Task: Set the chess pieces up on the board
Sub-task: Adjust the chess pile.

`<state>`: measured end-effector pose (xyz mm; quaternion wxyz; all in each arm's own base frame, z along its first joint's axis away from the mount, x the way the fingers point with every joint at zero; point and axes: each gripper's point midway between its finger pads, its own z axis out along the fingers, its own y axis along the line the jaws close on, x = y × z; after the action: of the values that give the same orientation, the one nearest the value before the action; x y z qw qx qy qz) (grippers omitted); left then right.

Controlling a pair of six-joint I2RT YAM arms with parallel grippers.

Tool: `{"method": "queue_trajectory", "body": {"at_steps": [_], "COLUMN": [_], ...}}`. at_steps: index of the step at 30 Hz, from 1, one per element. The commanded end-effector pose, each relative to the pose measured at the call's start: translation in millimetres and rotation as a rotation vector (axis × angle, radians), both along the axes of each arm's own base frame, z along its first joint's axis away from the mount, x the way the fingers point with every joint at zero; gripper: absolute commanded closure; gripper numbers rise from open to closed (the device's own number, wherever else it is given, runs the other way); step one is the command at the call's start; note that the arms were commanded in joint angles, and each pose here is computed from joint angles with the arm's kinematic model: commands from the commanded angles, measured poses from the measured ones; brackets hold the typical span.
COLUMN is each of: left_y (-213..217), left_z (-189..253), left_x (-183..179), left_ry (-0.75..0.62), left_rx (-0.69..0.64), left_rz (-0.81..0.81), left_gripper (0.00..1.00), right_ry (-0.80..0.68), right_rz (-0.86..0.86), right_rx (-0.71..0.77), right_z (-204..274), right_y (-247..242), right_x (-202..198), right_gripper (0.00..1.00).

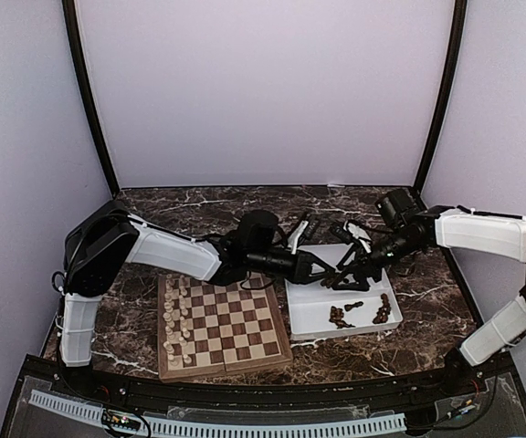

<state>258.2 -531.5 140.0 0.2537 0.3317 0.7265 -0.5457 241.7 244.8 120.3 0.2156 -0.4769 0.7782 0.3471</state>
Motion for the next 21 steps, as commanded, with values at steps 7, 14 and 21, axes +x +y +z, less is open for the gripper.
{"method": "queue_trajectory", "body": {"at_steps": [7, 14, 21], "left_y": [-9, -11, 0], "left_z": [39, 51, 62], "left_x": [-33, -49, -62], "left_ry": [0.130, 0.161, 0.127], "left_rx": [-0.138, -0.137, -0.171], "left_rz": [0.044, 0.107, 0.084], "left_gripper": [1.00, 1.00, 1.00], "right_ry": [-0.246, -0.265, -0.200], "right_rz": [-0.146, 0.013, 0.194], "right_rx": [-0.025, 0.013, 0.068], "right_z": [25, 34, 36], "right_y": [6, 5, 4], "right_x": [19, -23, -64], "right_gripper": [0.13, 0.17, 0.18]}}
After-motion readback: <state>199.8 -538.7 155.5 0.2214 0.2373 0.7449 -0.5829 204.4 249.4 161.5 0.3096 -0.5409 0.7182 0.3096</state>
